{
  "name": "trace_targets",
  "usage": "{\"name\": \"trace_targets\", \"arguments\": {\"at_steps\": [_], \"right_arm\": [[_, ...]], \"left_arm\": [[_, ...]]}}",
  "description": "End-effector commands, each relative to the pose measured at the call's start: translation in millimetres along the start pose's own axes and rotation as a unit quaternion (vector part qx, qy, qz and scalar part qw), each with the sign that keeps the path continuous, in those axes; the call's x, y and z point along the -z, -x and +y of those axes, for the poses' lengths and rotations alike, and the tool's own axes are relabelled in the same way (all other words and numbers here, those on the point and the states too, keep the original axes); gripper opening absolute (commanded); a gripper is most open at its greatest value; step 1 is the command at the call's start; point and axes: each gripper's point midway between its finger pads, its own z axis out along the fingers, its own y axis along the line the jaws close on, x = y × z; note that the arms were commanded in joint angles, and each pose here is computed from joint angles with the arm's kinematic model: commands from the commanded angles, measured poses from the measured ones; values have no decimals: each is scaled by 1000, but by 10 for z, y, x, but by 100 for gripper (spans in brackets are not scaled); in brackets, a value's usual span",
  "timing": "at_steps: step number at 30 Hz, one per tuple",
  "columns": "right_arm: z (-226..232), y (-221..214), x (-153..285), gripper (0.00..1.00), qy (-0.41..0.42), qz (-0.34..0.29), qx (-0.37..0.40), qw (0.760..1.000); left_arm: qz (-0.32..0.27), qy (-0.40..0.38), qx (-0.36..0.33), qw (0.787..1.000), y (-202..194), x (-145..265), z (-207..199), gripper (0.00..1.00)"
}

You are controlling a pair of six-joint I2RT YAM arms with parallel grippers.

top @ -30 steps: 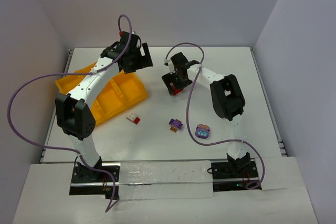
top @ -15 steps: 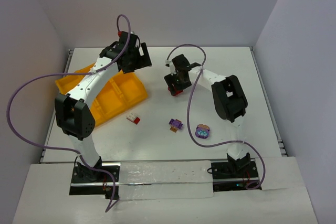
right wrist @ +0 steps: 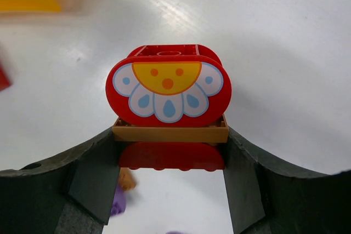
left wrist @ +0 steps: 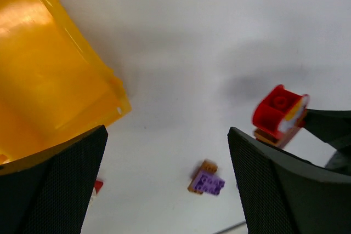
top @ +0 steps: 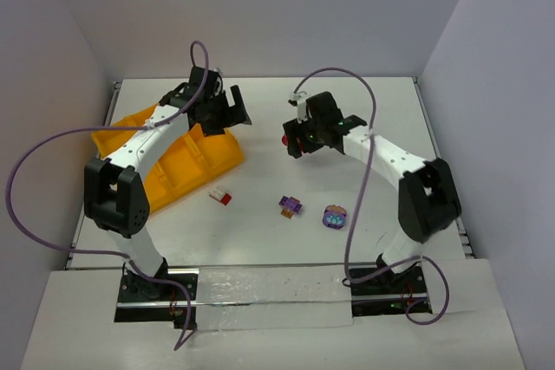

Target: Sort the legos into containers by color

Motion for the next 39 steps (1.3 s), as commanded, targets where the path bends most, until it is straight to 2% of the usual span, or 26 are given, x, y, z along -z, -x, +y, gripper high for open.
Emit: {"name": "trace_targets", "arguments": {"at_steps": [1, 5, 9, 12, 14, 20, 27, 32, 36, 39], "right_arm": [[279, 120, 423, 54, 39, -67, 13, 997], [406, 48, 554, 54, 47, -70, 24, 996], [425, 73, 589, 54, 37, -81, 30, 996], [473, 94, 607, 56, 42, -82, 19, 996], [509, 111, 618, 56, 46, -82, 23, 995], [650, 195, 667, 56, 64, -87, 39, 993], [719, 230, 660, 56, 68, -89, 44, 993], [752, 244, 668, 56, 73, -90, 45, 992], [734, 287, 677, 56, 66, -95, 45, 992], [724, 294, 657, 56, 63, -96, 43, 992]], "left_arm": [[11, -177, 3, 984, 21, 302, -416, 99], [45, -276, -2, 960, -162, 458, -683, 99], [71, -311, 25, 947, -272, 490, -766, 99], [64, -395, 28, 916, -298, 659, -951, 99], [64, -411, 32, 909, -317, 687, -987, 99], [102, -386, 20, 916, -519, 470, -1060, 99], [141, -382, 34, 913, -749, 234, -1169, 99], [144, -388, 32, 910, -779, 181, -1228, 96], [151, -387, 33, 909, -836, 161, -1236, 89], [164, -393, 37, 904, -893, 150, -1240, 73]]}}
